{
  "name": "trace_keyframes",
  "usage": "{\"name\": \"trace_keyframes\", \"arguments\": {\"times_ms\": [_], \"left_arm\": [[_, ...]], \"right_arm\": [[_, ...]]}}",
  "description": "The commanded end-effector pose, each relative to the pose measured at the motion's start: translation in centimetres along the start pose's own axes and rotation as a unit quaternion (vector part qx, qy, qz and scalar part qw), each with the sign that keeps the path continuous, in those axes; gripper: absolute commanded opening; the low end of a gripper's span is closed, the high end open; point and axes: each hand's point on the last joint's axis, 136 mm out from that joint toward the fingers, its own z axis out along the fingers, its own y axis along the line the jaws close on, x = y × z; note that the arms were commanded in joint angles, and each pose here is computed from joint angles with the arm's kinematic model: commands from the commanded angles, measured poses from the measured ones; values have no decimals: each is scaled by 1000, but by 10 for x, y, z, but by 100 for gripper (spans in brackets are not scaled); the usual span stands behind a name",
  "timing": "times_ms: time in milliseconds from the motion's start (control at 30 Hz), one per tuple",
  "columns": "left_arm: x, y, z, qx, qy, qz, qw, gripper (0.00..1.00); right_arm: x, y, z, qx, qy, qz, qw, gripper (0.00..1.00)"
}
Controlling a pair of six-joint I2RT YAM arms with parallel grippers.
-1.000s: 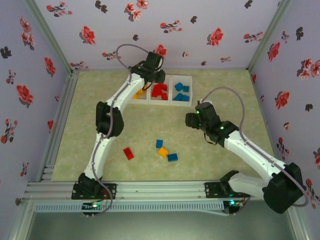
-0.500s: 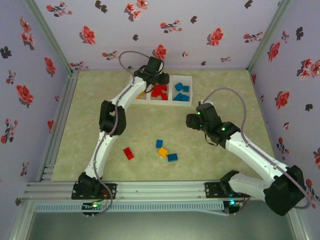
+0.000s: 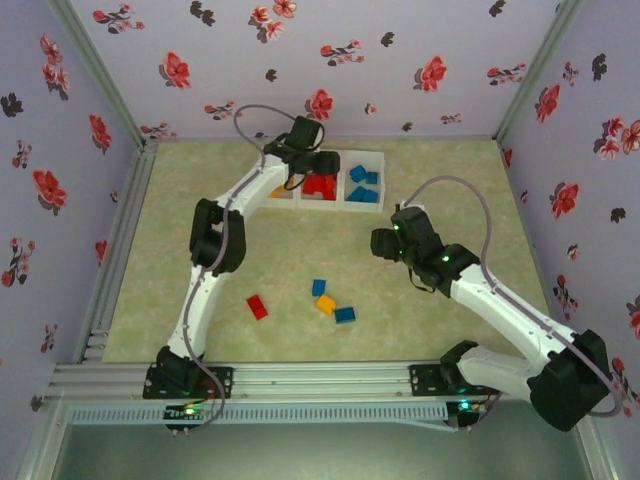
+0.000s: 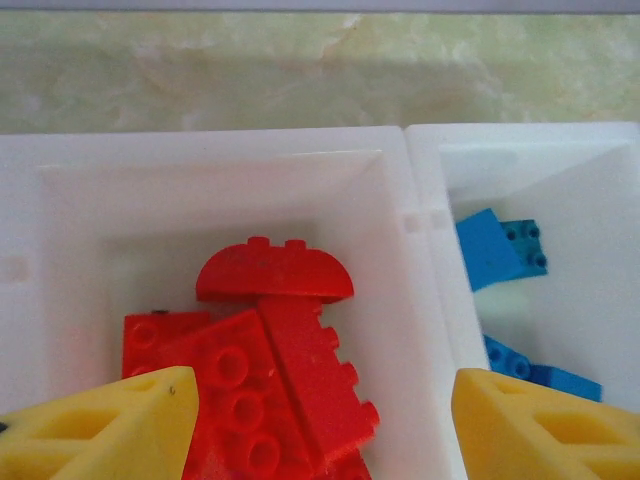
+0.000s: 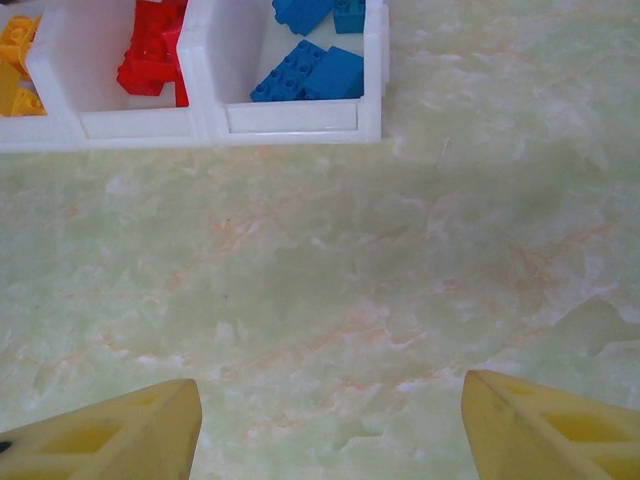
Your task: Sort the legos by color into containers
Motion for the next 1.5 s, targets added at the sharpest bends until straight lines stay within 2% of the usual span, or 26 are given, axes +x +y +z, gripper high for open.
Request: {"name": "trace_keyframes", "arguments": {"times_ms": [0,300,567,733,867,933,1467], "left_arm": [[-42,-15,-68,14,-58,13,998,68],[7,7,-121,-14,-34,-13,999,68],[71,29,-152,-38,0,-32,999,68],[98,41,-172,-56,8,-35,998,68],[108,47,-183,-66,13,-30,997,68],[110,50,-188,-73,14,-27,997,68],[117,55,-197,-81,15,-22,996,67]], "right_arm": [[6,6,6,-6,5,-9,1000,70],[30,37,21,-39,45,-68,996,71],[63,67,50,-28,95,-18,995,67],[82,98,64,-18,117,-24,993,66],[91,116,72,-9,126,-26,992,66],[95,122,74,-8,129,-19,991,61],[139,142,86,11,167,-37,985,61]]}}
